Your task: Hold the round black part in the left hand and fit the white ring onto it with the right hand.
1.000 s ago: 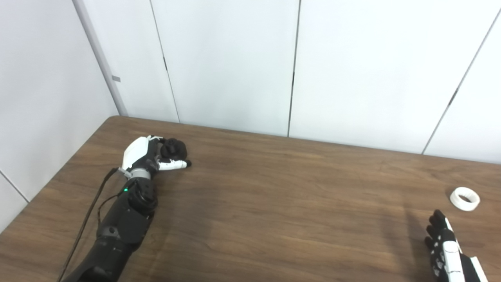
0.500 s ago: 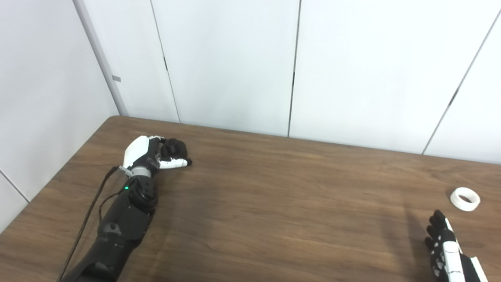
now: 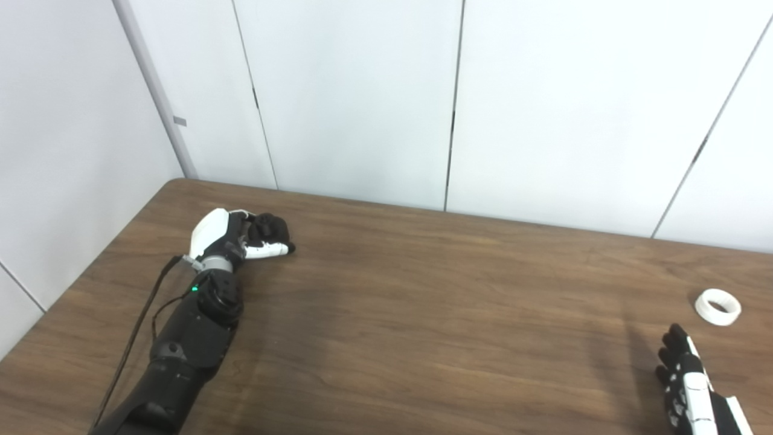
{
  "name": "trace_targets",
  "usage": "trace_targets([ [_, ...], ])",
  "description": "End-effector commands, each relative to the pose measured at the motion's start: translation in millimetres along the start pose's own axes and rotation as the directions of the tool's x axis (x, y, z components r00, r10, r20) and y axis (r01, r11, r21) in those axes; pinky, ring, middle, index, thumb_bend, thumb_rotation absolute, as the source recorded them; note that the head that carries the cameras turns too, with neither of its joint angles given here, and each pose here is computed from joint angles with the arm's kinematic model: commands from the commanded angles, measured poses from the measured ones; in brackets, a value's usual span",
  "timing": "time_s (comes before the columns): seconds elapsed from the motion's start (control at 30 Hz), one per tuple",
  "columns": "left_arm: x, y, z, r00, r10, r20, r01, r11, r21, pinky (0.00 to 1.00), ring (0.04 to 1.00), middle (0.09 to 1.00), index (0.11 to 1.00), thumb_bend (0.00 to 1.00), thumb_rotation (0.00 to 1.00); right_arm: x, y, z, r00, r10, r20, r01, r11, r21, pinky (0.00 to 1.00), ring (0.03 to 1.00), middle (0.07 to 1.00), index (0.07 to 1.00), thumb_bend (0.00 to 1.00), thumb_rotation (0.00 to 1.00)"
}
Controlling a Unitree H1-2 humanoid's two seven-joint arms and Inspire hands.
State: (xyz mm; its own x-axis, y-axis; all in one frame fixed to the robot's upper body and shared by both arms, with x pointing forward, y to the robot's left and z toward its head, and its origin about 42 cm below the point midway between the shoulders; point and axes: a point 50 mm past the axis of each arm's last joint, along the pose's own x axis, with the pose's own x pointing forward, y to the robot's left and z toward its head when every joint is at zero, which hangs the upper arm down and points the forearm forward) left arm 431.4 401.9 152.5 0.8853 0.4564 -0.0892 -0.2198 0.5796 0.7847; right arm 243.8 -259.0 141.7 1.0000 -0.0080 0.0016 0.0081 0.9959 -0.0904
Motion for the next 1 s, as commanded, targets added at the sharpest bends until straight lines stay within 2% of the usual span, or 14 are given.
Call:
trace_targets([
  [0.0,9.5,21.6,17.3,0.997,0.067,0.044,-0.065,0.997,-0.039,1.00,0.958,0.858,0.536,0.66,0.11,-1.4,-1.1,5.7,1.000,0.011,0.028,-0.011,1.000,0.000,1.00,1.000,1.000,1.000,0.36,1.00],
  [0.07,8.4,21.1,17.2,0.996,0.077,0.048,-0.074,0.996,-0.051,0.98,0.929,0.823,0.497,0.56,0.07,-1.2,-1.3,5.7,0.999,0.011,0.030,-0.011,1.000,0.001,1.00,1.000,1.000,1.000,0.36,1.00],
  [0.13,7.5,20.8,16.9,0.995,0.082,0.047,-0.080,0.995,-0.055,0.94,0.899,0.789,0.485,0.53,0.05,-1.2,-1.9,6.4,0.999,0.013,0.032,-0.013,1.000,0.001,1.00,1.000,1.000,1.000,0.36,1.00],
  [0.23,6.6,21.8,14.5,0.996,0.082,0.041,-0.079,0.995,-0.058,0.90,0.886,0.771,0.484,0.52,0.05,-1.2,-3.2,7.2,0.999,0.018,0.039,-0.018,1.000,0.012,1.00,1.000,1.000,1.000,0.35,1.00],
  [0.33,6.0,23.5,11.6,0.996,0.078,0.031,-0.076,0.995,-0.058,0.91,0.892,0.765,0.484,0.52,0.05,-1.4,-4.4,7.5,0.999,0.017,0.038,-0.018,1.000,0.016,1.00,1.000,1.000,1.000,0.35,1.00],
  [0.63,0.3,25.6,4.9,0.996,0.079,0.046,-0.078,0.997,-0.030,0.85,0.864,0.749,0.483,0.52,0.04,-1.1,-5.5,6.8,0.999,0.015,0.036,-0.016,1.000,0.017,1.00,1.000,1.000,1.000,0.36,1.00],
  [0.83,-14.1,27.3,11.4,0.987,0.091,0.130,-0.090,0.996,-0.011,0.87,0.878,0.747,0.484,0.52,0.05,-0.4,-2.8,6.3,1.000,0.009,0.029,-0.010,1.000,0.017,1.00,1.000,1.000,1.000,0.39,1.00],
  [0.97,-33.2,27.8,26.3,0.971,0.089,0.223,-0.095,0.995,0.019,0.85,0.883,0.753,0.485,0.52,0.05,0.5,-0.3,5.6,0.999,0.007,0.031,-0.007,1.000,0.016,1.00,1.000,1.000,1.000,0.39,1.00],
])
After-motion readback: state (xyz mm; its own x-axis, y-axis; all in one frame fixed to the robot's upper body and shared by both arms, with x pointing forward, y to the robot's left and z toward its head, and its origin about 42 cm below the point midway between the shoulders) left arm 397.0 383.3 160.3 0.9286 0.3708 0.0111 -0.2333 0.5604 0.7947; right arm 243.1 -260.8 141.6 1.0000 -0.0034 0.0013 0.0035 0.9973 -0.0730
